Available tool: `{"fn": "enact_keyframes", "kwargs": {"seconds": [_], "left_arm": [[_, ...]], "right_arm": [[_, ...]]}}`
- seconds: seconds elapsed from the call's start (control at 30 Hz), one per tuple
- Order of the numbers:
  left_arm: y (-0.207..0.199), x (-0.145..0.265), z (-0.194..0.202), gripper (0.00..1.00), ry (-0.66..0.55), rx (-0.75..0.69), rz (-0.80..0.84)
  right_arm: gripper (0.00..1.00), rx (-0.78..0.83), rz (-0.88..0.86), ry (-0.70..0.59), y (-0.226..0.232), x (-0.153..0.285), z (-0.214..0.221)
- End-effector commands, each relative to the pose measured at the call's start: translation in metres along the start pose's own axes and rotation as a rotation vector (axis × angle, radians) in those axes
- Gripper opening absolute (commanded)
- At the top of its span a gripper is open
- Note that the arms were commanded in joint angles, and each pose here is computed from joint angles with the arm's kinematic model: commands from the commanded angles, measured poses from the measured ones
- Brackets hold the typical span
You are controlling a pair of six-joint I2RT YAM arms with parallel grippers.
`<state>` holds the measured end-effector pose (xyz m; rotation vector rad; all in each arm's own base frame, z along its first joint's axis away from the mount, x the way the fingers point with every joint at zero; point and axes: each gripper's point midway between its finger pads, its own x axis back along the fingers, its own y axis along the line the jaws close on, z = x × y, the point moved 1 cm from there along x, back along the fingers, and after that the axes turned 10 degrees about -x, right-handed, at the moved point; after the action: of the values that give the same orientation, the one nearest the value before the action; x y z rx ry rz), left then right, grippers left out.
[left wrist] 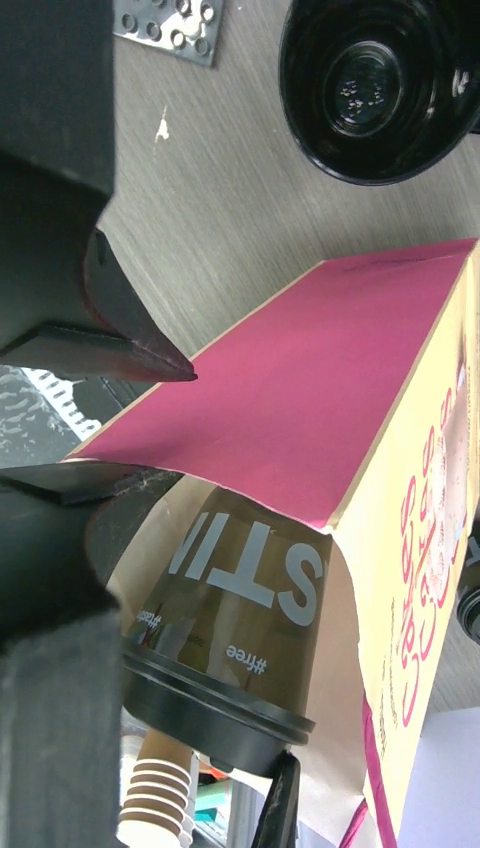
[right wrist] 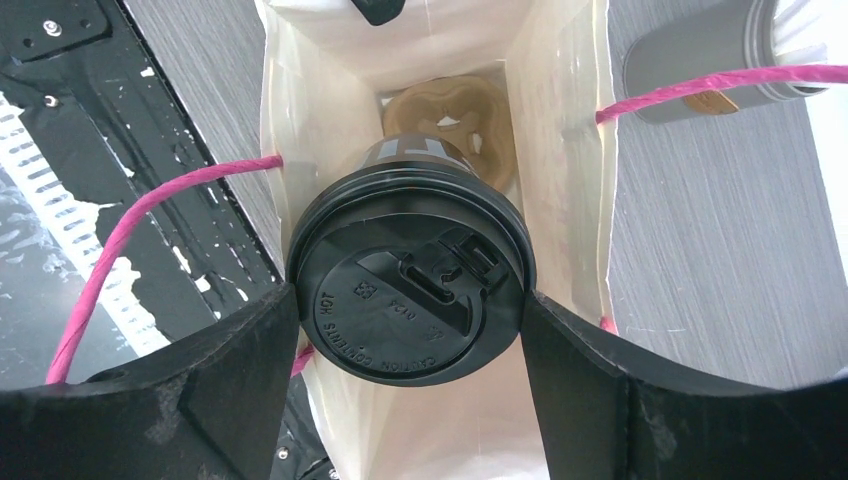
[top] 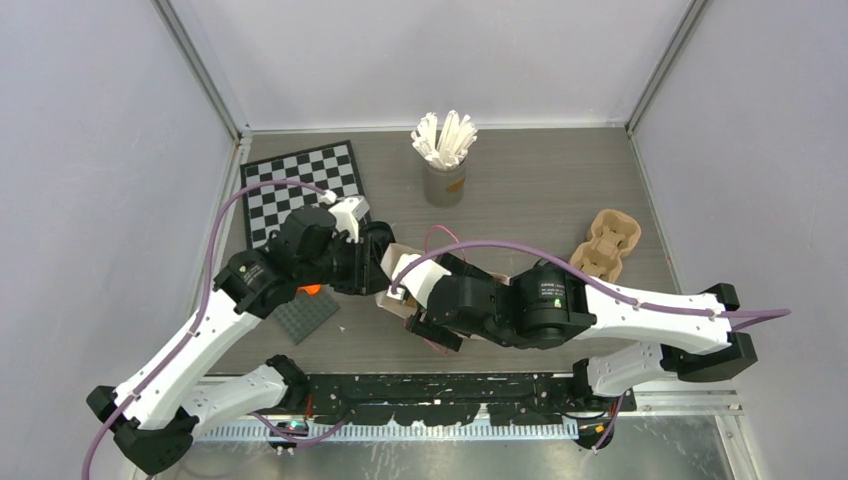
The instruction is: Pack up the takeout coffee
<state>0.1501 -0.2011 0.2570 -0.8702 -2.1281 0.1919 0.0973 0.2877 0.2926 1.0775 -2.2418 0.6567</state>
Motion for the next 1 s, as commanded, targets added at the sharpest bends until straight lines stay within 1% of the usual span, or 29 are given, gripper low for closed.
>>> {"fn": "enact_keyframes", "kwargs": {"seconds": [0.0,0.1,0.2,0.37,0.67,0.73,0.8,0.87,0.97], "left_arm": [[-0.009,0.004,-0.021,0.28,-0.121,-0.094,0.061],[-0.012,0.005,-0.027,0.13,-0.185,-0.137,0.086],[-0.013,0.004,-0.034,0.05,-0.255,-0.178,0.109],[-0.017,-0.003,-0.046,0.02,-0.357,-0.226,0.146],[-0.013,-0.019,-0.065,0.0,-0.441,-0.353,0.129],[-0.011,-0.022,-0.069,0.01,-0.444,-0.367,0.115],[-0.01,-0.025,-0.068,0.06,-0.431,-0.358,0.108],[-0.007,-0.026,-0.062,0.14,-0.403,-0.332,0.1],[-0.002,-0.022,-0.052,0.31,-0.363,-0.282,0.074]], "right_arm": [[0.72,-0.009,0.057,-0.081,-0.011,0.008,-0.015],[0.72,0.022,0.112,-0.099,-0.023,0.012,-0.018],[0.73,0.044,0.166,-0.122,-0.036,0.017,-0.025],[0.74,0.031,0.186,-0.104,-0.056,0.015,-0.027],[0.74,0.051,0.289,-0.049,-0.111,0.007,-0.021],[0.74,0.063,0.28,-0.036,-0.113,0.004,-0.019],[0.74,0.067,0.248,-0.019,-0.108,0.0,-0.014],[0.73,0.059,0.196,0.004,-0.096,-0.007,-0.006],[0.73,0.075,0.16,-0.002,-0.082,-0.01,0.001]]}}
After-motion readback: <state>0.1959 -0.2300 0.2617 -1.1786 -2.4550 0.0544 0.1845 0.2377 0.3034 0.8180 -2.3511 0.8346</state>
